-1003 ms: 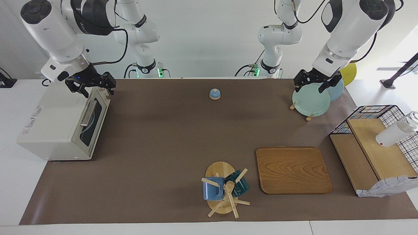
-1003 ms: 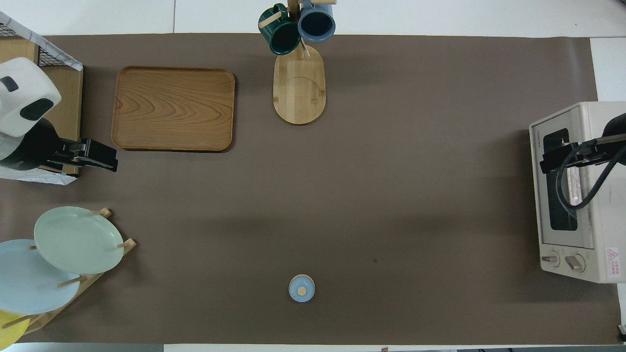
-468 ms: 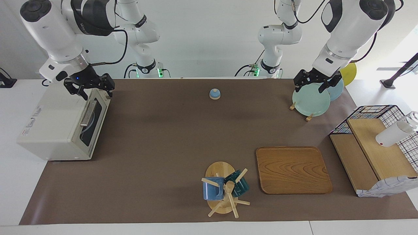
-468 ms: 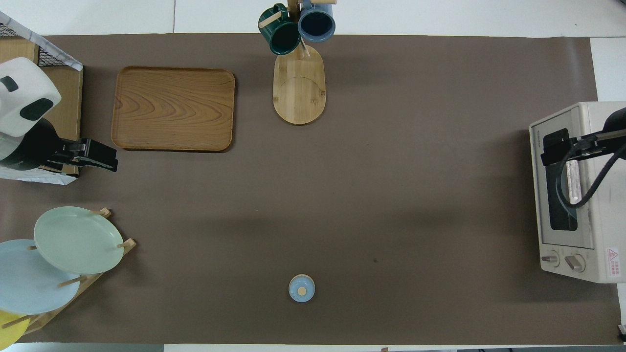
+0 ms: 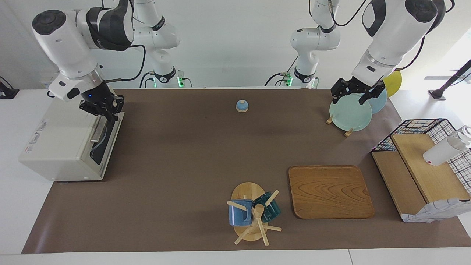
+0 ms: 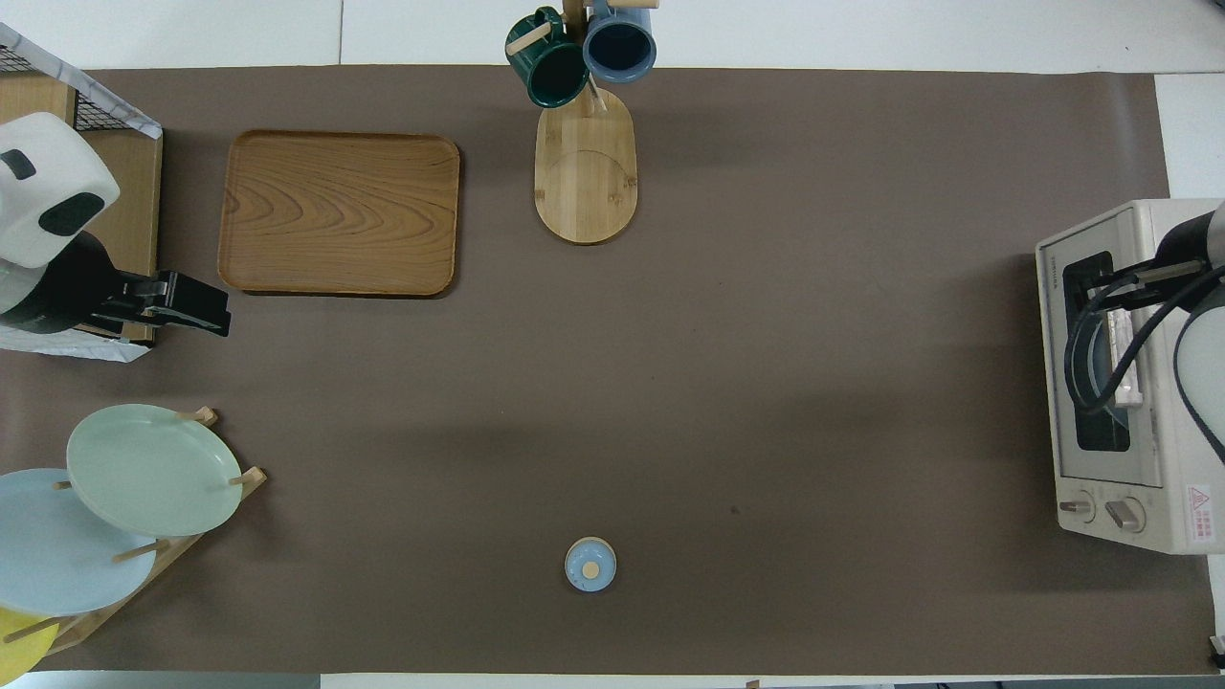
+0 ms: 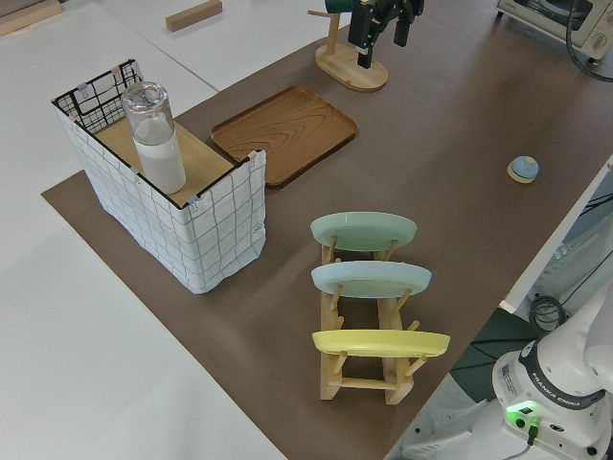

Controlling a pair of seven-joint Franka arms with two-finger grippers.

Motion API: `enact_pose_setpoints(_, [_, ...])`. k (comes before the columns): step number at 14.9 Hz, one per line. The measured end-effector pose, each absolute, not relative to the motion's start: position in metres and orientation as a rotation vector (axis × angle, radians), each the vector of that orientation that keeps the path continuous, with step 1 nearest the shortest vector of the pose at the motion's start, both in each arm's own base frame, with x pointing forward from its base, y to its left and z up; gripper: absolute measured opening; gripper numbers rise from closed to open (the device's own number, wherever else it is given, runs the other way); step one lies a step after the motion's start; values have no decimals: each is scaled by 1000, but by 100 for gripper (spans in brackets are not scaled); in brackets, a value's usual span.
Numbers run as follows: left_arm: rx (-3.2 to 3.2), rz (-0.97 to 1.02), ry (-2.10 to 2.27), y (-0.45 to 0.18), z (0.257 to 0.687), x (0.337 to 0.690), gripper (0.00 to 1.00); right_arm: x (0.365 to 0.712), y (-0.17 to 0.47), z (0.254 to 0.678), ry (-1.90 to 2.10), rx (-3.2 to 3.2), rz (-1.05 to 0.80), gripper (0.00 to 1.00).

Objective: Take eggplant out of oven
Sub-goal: 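Reach the right gripper toward the open toaster oven door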

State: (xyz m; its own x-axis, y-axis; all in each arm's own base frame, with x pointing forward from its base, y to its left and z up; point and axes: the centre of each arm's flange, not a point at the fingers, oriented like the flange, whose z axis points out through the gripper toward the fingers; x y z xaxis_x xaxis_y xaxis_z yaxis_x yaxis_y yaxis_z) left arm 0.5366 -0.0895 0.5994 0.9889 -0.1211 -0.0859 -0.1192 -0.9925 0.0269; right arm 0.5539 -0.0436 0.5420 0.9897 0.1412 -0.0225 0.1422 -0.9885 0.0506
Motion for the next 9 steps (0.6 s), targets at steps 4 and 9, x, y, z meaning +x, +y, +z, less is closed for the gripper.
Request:
enact_pose_setpoints(4, [3111, -136, -188, -90, 599, 537, 100, 544, -76, 509, 52, 3048, -98, 1])
enact_pose_setpoints(9, [3111, -136, -188, -90, 599, 537, 100, 540, -93, 488, -9, 2975, -110, 1])
